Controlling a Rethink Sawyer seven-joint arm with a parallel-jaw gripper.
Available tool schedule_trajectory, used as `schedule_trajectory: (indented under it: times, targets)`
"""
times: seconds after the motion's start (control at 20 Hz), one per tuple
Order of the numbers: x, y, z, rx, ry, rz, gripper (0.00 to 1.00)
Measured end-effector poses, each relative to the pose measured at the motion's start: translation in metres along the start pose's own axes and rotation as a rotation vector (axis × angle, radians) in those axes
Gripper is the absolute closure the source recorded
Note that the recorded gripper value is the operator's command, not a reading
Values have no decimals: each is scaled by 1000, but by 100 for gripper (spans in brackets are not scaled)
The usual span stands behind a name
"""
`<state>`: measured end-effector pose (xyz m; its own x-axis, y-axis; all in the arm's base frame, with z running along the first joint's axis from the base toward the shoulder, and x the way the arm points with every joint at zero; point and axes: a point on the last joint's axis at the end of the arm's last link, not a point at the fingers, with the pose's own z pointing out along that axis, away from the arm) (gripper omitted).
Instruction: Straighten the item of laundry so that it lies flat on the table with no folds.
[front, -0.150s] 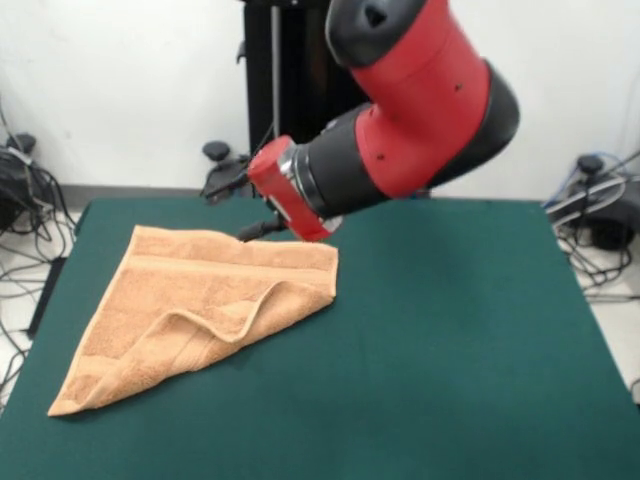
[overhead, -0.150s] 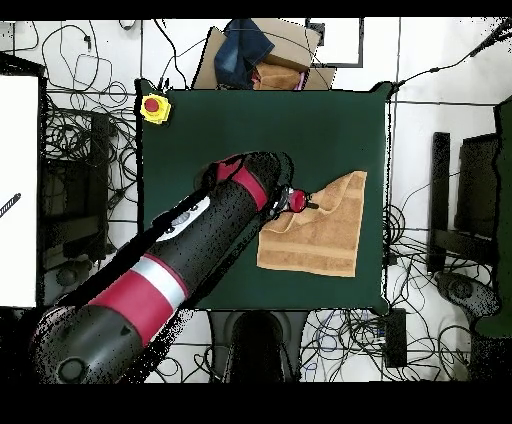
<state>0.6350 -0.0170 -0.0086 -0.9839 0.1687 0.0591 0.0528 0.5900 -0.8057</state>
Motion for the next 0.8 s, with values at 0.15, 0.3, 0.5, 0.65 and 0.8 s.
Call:
schedule_trajectory:
  times: [0.15, 0.3, 0.5, 0.65, 0.8]
  targets:
    - [-6, 11, 4, 3, -13, -17, 0]
    - [-9, 33, 15, 4, -19, -44, 0]
    - [-6, 65, 35, -3, -9, -75, 0]
    - [0, 75, 44, -5, 3, -84, 0]
    - [6, 83, 51, -10, 16, -93, 0]
